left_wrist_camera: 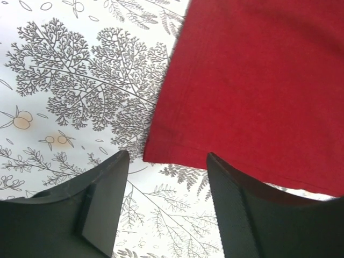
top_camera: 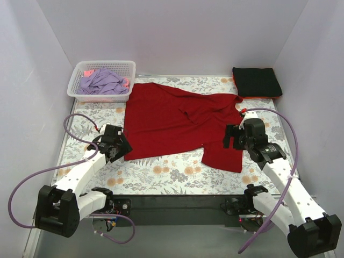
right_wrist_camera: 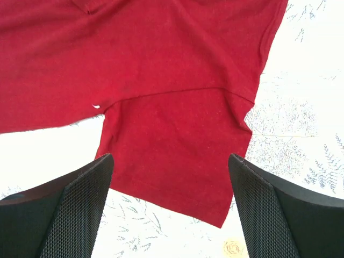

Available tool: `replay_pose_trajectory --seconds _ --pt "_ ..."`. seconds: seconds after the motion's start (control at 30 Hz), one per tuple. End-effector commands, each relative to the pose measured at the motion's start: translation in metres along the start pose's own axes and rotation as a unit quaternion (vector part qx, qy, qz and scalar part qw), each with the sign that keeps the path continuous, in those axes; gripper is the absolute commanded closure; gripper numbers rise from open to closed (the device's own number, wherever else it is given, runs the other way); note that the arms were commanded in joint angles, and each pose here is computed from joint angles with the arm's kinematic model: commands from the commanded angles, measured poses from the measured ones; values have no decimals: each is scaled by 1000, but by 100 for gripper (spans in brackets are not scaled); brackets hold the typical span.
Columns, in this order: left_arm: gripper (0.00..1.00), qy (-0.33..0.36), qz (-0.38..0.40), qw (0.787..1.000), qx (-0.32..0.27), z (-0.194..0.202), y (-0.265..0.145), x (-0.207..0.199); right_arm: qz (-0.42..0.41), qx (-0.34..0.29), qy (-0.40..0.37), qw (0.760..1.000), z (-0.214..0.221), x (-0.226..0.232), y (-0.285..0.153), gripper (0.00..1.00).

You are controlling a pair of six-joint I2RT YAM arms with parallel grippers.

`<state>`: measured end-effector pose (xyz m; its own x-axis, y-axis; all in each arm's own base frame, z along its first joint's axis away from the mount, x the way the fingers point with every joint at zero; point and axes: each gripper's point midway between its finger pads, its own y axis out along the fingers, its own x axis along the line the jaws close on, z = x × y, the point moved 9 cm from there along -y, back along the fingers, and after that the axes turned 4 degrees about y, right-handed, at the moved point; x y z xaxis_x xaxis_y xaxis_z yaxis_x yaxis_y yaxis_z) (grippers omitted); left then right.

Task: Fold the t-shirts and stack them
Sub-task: Flatten the tshirt out

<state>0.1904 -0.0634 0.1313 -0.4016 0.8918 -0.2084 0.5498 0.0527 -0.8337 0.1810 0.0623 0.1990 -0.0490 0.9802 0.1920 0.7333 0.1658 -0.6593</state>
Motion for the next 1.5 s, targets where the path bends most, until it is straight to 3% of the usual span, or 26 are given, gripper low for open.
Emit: replay_pose_trajectory --seconds 0.0,0.13,0.2,0.33,0.57,0.8,1.0,1.07,1.23,1.37,1.47 --pt "43 -1 -22 1000 -5 -4 2 0 8 -15 12 1000 3 -3 -4 7" --pt "61 14 -37 999 19 -1 12 0 3 -7 10 1000 10 -4 -2 7" --pt "66 18 -37 999 26 -1 14 -2 2 -5 10 1000 12 -5 -2 7" --pt "67 25 -42 998 32 -3 20 -4 4 -1 5 1000 15 -6 -1 8" --pt "59 39 -30 998 42 -3 26 -9 3 10 3 1000 22 -7 3 9" --pt "62 45 -33 996 73 8 33 -6 0 9 5 1000 23 -7 6 9" --pt "70 50 -47 994 90 12 39 -5 -4 15 6 1000 22 -5 9 9" --pt "86 51 -48 993 94 13 40 -5 -5 13 6 1000 21 -5 9 9" --pt "100 57 -42 991 110 18 40 -6 9 10 9 1000 21 -7 9 9" --pt "100 53 -48 993 91 12 35 -5 43 -4 20 999 19 -12 9 9" --pt "100 52 -42 996 67 2 27 -10 65 5 33 997 22 -15 9 2"
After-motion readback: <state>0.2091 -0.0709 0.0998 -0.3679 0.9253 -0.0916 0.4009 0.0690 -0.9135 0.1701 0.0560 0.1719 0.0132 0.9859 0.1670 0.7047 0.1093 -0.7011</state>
